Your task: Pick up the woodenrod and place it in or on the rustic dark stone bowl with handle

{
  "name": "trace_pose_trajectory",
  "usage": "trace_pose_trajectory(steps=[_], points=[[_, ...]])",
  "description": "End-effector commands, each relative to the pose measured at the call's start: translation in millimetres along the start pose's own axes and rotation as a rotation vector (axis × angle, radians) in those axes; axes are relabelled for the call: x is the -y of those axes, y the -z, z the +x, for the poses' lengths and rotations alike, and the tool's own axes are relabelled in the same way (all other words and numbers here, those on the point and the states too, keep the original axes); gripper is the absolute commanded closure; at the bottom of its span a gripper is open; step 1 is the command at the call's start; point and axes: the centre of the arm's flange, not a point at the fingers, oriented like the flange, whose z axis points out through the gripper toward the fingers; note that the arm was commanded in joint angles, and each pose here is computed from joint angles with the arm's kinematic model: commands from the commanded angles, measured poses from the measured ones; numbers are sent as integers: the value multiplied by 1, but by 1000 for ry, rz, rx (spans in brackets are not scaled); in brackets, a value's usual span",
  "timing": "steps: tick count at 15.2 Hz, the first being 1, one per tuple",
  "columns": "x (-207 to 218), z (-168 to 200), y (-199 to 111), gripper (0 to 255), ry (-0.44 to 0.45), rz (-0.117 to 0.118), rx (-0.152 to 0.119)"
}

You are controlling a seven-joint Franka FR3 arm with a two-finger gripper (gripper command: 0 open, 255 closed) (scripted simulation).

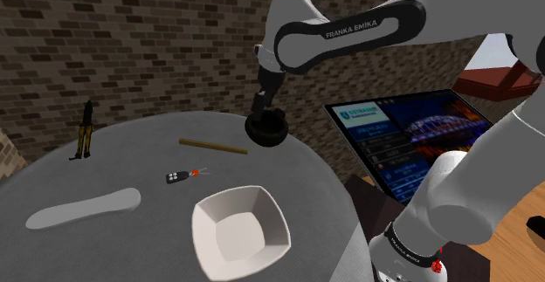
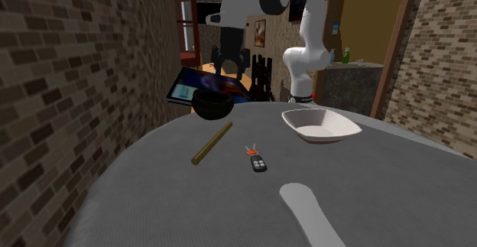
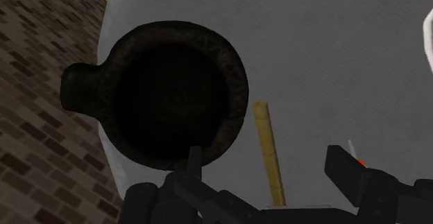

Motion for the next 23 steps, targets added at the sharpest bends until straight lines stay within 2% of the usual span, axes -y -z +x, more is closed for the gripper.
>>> trace_pose_trajectory(steps=[1,14,23], points=[[9,16,-16,0,37,-4,-2],[72,126,-133,0,270,-34,-8],[71,127,-174,0,272,-35,-8]])
